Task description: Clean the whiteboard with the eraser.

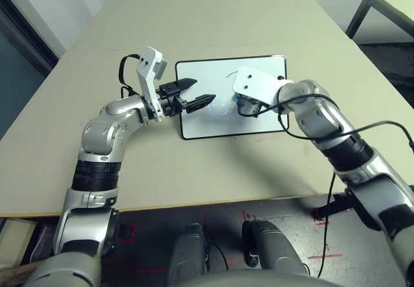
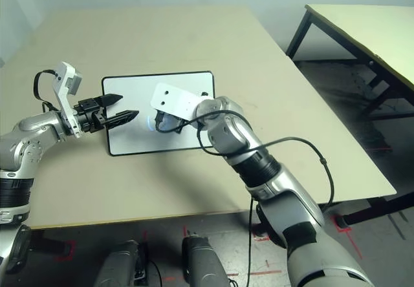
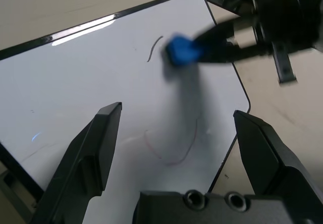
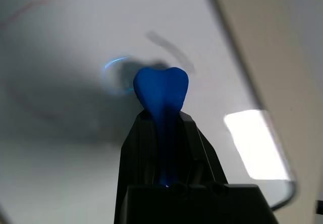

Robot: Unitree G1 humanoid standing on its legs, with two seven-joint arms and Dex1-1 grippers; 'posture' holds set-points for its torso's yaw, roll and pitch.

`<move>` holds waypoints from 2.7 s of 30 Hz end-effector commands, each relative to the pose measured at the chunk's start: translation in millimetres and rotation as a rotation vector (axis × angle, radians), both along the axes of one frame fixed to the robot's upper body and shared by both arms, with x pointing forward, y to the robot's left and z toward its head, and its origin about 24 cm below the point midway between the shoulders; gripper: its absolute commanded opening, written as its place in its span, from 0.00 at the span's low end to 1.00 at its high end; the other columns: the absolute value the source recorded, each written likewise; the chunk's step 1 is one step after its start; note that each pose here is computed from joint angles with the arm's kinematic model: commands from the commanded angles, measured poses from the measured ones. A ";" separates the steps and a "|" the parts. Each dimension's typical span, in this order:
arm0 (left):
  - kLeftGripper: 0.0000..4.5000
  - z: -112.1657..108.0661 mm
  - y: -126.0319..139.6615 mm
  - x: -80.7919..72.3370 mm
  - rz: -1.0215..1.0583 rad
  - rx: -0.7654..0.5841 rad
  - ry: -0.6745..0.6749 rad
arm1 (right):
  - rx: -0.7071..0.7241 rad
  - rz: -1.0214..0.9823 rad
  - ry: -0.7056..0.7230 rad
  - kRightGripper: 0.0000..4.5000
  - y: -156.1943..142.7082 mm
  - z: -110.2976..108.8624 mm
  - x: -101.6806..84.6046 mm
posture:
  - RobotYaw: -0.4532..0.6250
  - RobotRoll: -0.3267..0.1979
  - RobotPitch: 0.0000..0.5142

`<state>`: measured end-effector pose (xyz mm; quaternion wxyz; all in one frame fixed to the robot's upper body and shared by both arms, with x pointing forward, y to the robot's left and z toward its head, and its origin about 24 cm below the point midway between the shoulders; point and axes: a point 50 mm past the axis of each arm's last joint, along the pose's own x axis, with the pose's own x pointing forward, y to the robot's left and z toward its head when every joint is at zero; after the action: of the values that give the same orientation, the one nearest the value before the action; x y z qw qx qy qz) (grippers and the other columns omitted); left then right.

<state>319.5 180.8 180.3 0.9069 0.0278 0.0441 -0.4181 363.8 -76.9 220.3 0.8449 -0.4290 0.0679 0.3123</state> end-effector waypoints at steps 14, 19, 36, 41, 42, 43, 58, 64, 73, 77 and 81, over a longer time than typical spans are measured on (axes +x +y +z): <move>1.00 -5.7 2.7 -1.3 0.004 0.000 0.015 | -0.049 0.067 0.089 0.10 4.0 -29.4 -16.0 | 0.38 0.62 0.24; 1.00 -5.4 2.2 0.1 0.000 0.001 0.014 | 0.009 0.018 0.000 0.10 3.1 -4.2 1.1 | 0.37 0.62 0.23; 1.00 -3.2 7.8 0.6 0.015 0.006 0.007 | -0.047 0.081 0.117 0.10 7.3 -35.4 -18.0 | 0.38 0.62 0.24; 1.00 -2.8 9.7 0.9 0.021 0.010 0.008 | 0.007 0.052 0.042 0.10 9.3 -15.6 -6.4 | 0.39 0.62 0.24; 1.00 -2.8 10.0 0.7 0.021 0.011 0.008 | 0.023 0.046 0.021 0.10 10.5 -9.6 -3.0 | 0.39 0.62 0.24; 1.00 -2.8 10.1 0.6 0.022 0.011 0.009 | 0.037 0.042 0.002 0.10 11.7 -4.6 0.1 | 0.39 0.62 0.24; 1.00 -1.2 10.8 -2.1 0.030 0.011 0.007 | -0.060 0.098 0.141 0.10 8.7 -44.2 -21.0 | 0.40 0.62 0.24; 1.00 -0.2 9.7 -2.1 0.028 0.011 0.005 | -0.001 0.068 0.066 0.10 11.2 -23.6 -10.1 | 0.39 0.62 0.24; 1.00 0.2 8.7 -1.9 0.026 0.010 0.005 | 0.082 0.069 -0.009 0.10 23.1 -3.4 4.2 | 0.39 0.62 0.24; 1.00 0.2 8.7 -2.4 0.028 0.009 0.006 | 0.022 0.094 0.066 0.10 22.5 -28.4 -5.6 | 0.40 0.62 0.24; 1.00 0.9 9.3 -3.5 0.031 0.009 0.005 | -0.029 0.096 0.125 0.10 14.1 -46.4 -17.1 | 0.40 0.62 0.24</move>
<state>318.6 188.5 181.8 0.9131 0.0322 0.0465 -0.4038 350.6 -57.7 194.2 0.8291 -0.4141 0.0567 0.3714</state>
